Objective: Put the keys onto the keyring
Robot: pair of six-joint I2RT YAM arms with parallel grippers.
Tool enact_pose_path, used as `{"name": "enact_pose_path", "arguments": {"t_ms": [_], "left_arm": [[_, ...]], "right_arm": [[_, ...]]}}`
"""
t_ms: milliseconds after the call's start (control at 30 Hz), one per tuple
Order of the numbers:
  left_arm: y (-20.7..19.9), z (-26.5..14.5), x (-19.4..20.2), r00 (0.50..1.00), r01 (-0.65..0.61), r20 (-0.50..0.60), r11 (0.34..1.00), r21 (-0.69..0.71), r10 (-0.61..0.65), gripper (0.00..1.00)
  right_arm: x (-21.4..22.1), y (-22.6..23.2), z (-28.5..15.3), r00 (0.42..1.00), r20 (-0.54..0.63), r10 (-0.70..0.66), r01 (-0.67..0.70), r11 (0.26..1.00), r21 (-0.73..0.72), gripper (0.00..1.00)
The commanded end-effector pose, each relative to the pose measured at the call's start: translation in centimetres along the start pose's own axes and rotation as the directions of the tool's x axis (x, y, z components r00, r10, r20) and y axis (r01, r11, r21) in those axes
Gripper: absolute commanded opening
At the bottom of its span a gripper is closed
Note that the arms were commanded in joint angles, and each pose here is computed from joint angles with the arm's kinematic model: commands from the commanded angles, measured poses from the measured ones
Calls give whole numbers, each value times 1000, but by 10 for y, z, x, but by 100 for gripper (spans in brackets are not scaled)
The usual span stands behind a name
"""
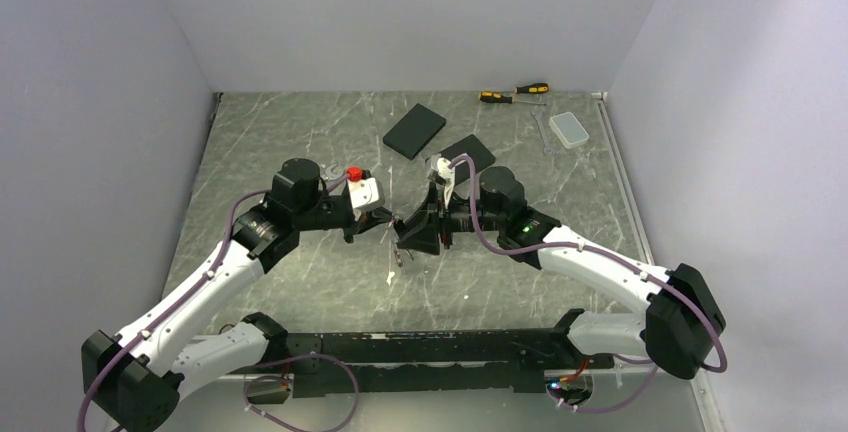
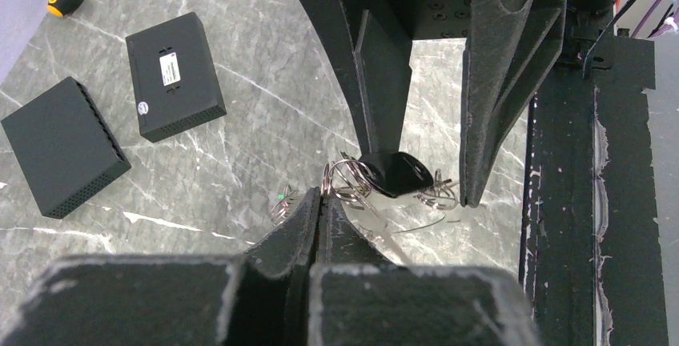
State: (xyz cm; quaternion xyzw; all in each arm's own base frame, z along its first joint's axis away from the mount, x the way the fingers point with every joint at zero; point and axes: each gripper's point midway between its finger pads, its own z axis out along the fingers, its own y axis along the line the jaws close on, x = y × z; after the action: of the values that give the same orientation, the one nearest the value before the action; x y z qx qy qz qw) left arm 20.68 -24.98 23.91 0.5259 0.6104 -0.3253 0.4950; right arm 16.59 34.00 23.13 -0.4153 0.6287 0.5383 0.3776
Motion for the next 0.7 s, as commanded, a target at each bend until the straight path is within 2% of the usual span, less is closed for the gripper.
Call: {"name": "enact_pose_path", "arguments": {"t_ms": [0,100,200,300,367,467,667], "left_arm": [[8,-3,-32,995,-71,75,997,-23,72,0],[8,-3,-32,995,-69,74,997,-22,71,0],[8,-3,-33,995,-70,76,997,-21,71,0],[7,-3,-32,995,-70,76,997,-19,71,0],[8,-3,-32,995,-69,76,997,-19,70,0],[7,-3,-33,995,-69,76,997,-17,70,0],[7,-3,-33,994,-72,77,997,-18,73,0]], "right_arm": [[-14,8,1,998,43,-41,42,999,-33,47],[-15,8,0,998,47,-42,43,999,-25,47],[-16,4,1,998,49,-42,42,999,-6,41],[-15,-1,2,998,48,-40,40,999,16,26],[-15,-2,2,998,43,-41,40,999,20,12],[-16,-2,2,998,42,-46,45,999,24,1],[-21,3,-2,997,44,-58,57,998,23,0]]}}
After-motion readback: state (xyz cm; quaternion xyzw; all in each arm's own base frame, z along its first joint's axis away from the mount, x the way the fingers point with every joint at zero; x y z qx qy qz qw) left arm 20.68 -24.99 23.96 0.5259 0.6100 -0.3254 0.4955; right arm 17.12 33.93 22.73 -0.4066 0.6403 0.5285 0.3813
